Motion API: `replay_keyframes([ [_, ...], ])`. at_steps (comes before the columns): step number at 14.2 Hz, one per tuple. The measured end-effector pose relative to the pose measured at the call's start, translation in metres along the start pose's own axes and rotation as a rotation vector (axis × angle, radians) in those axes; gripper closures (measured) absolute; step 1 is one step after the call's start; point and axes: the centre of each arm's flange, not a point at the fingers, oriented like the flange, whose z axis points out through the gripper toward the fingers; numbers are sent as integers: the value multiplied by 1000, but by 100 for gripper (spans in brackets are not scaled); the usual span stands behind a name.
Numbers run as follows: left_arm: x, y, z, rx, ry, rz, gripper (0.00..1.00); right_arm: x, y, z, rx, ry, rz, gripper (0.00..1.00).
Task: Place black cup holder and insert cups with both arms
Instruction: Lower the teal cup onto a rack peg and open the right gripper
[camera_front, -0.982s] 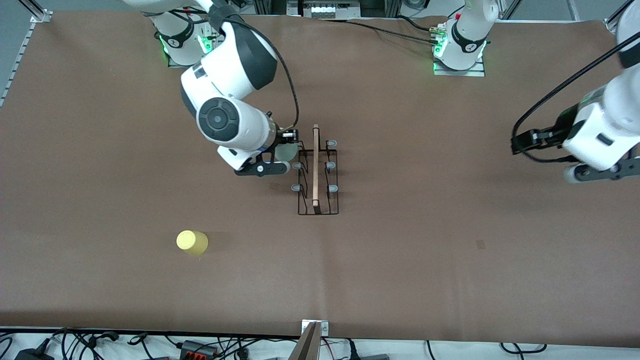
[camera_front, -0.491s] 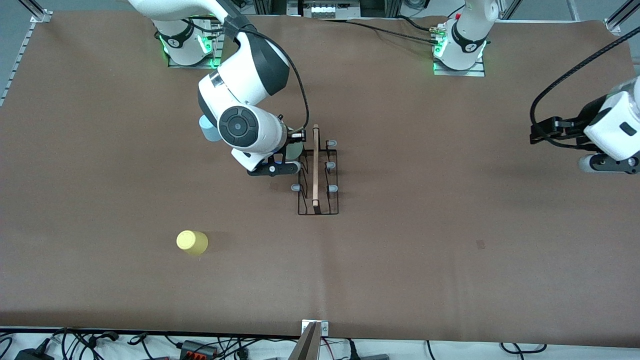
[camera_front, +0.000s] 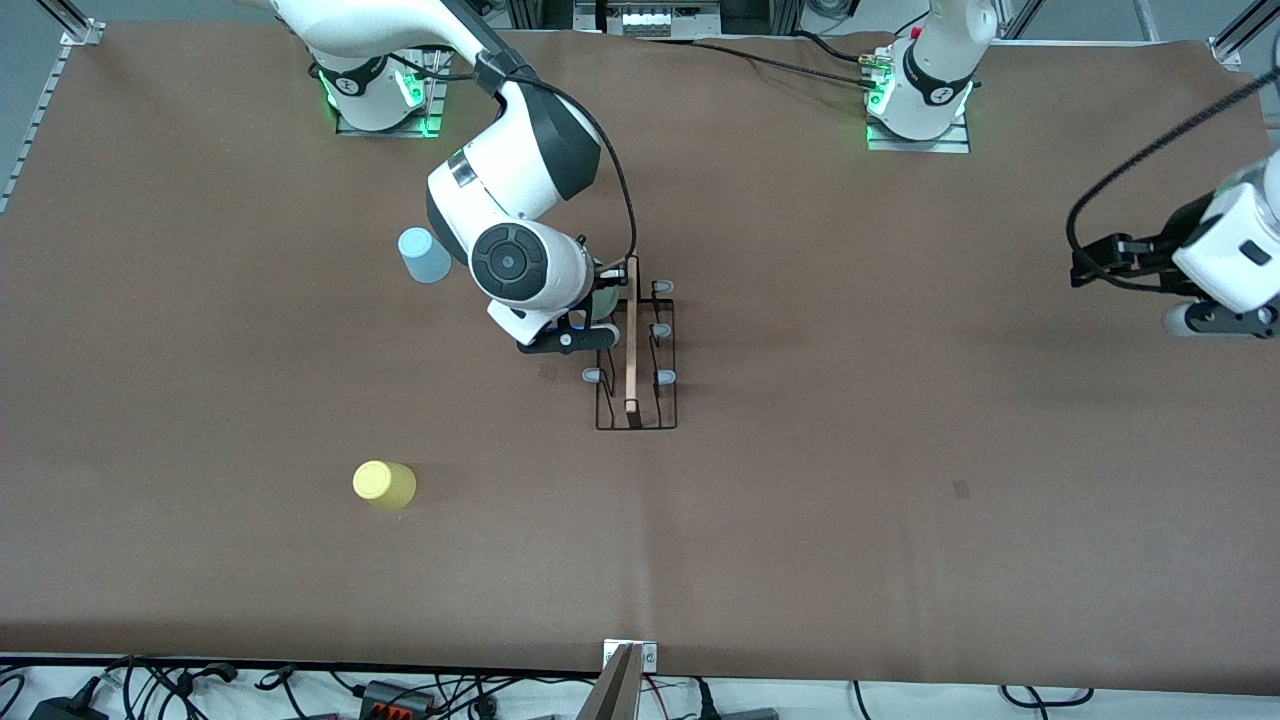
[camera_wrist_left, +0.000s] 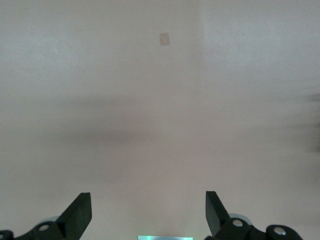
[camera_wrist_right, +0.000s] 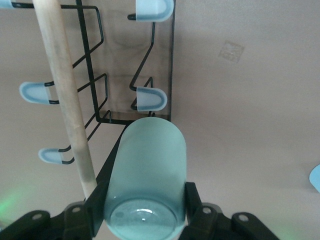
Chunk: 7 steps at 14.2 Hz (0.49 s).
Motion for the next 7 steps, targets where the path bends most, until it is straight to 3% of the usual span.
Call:
replay_keyframes([
  [3, -27, 4, 0, 13, 10, 0, 0, 5, -2, 15, -6, -10, 5, 30],
  [5, -31, -2, 0, 13, 16, -11, 0, 8, -1, 18, -5, -8, 44, 8],
  [6, -30, -3, 0, 11, 20, -13, 0, 8, -2, 15, -1, -1, 71, 1],
  [7, -30, -2, 0, 11, 23, -11, 0, 8, -2, 6, 7, 13, 97, 1],
])
